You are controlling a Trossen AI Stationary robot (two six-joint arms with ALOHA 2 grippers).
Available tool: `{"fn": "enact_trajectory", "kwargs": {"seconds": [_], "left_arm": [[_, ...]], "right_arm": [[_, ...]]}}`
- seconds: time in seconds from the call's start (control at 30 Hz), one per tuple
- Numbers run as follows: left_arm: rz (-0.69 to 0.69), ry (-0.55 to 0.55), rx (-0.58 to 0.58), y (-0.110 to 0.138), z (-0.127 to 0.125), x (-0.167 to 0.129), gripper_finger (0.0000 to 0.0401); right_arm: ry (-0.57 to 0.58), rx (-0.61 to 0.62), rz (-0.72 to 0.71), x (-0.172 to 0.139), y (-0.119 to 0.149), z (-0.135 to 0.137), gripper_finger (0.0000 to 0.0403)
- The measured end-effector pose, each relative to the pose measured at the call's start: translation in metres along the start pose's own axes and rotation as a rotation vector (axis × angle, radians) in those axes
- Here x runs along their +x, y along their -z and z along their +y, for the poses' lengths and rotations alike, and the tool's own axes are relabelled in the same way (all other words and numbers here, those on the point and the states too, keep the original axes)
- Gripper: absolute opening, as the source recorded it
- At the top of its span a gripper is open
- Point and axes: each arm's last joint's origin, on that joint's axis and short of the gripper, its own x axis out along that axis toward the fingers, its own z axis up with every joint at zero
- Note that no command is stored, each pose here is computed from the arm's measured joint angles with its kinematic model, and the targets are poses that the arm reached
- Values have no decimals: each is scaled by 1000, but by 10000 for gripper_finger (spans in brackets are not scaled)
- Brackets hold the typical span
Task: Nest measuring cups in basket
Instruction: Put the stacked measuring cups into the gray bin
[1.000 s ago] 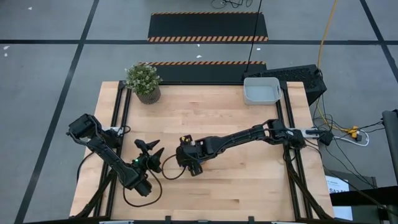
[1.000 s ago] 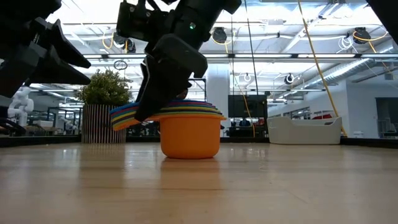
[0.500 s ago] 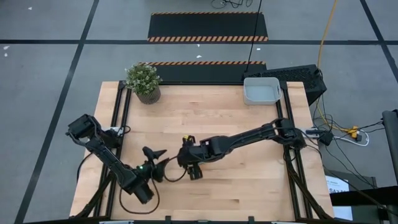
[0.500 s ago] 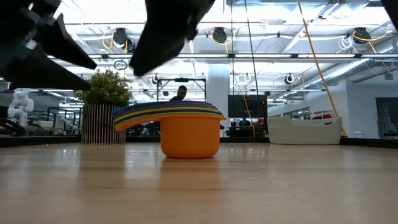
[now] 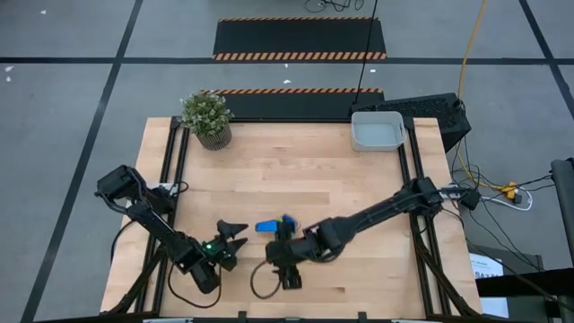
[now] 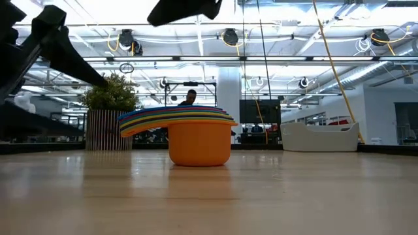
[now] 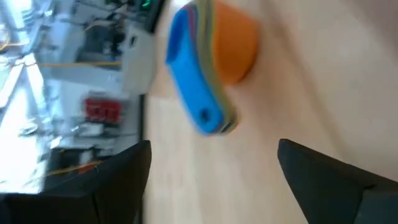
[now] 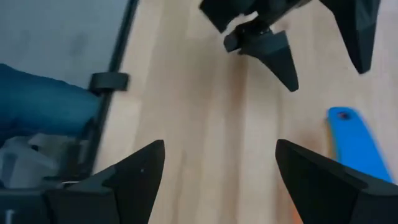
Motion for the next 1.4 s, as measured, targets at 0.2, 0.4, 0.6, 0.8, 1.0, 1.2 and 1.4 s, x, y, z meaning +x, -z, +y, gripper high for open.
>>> {"fn": "enact_trajectory", "kwargs": {"seconds": [0.2,0.4,0.6,0.8,1.0,1.2,1.4], "left_arm": [[-74,78,-155,-16,7,19,353],[-36,0,-114,-26,5,34,354],[22,-71,-96,-34,-5,51,354],[115,-211,6,-35,-15,67,354],[111,-187,28,-40,-14,69,353],[136,-70,52,-46,-7,79,353],[221,-7,15,-47,4,90,353]], "right_arm": [[58,57,-16,-3,9,24,297],[114,104,7,-19,21,45,297],[226,90,-4,-40,34,65,297],[295,52,-58,-56,38,76,297],[305,35,-41,-57,41,76,297],[314,19,-28,-57,42,75,297],[319,3,-23,-57,42,74,297]]}}
